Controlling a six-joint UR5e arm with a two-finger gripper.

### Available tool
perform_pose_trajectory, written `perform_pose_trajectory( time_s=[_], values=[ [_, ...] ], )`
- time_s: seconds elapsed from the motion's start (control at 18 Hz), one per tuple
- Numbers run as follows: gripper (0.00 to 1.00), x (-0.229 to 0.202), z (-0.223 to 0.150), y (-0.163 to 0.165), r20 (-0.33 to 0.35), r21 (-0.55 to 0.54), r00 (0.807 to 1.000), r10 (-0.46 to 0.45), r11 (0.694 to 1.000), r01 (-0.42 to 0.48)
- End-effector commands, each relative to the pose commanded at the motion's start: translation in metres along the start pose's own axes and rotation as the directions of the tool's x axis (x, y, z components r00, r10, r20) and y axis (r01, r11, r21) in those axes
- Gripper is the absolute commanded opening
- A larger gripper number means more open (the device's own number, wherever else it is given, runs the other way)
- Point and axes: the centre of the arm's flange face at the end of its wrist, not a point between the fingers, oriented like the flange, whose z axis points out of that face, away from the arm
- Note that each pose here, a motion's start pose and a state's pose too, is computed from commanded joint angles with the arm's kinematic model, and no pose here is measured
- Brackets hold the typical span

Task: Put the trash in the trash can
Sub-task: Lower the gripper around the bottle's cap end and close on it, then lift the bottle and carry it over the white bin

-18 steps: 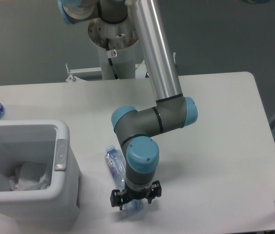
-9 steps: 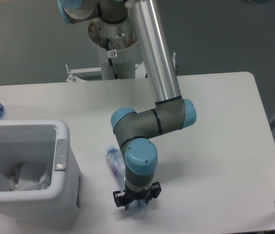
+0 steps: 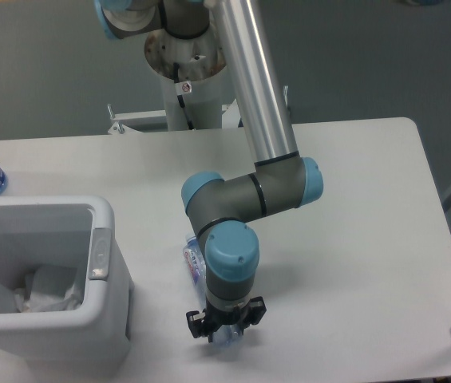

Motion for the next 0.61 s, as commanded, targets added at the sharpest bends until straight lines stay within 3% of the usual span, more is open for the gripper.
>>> perform_pose_trajectory(
  time_s=[0.17,0.33,0.5,0.61],
  values=[
    [0.63,-0.012,-0.092,-0.039,-0.062,0.183,0.997,-0.042,0.982,0.052],
    [0.63,-0.03,-0.185,-0.076,-0.151,0.346,0.975,-0.163,0.915,0.206],
    [0.64,-0.018,-0.255,-0.08,-0.21,0.448,0.955,-0.208,0.848,0.283],
    [0.64,-0.002,-0.283,-0.074,-0.253,0.468,0.948,-0.193,0.833,0.295]
  ],
)
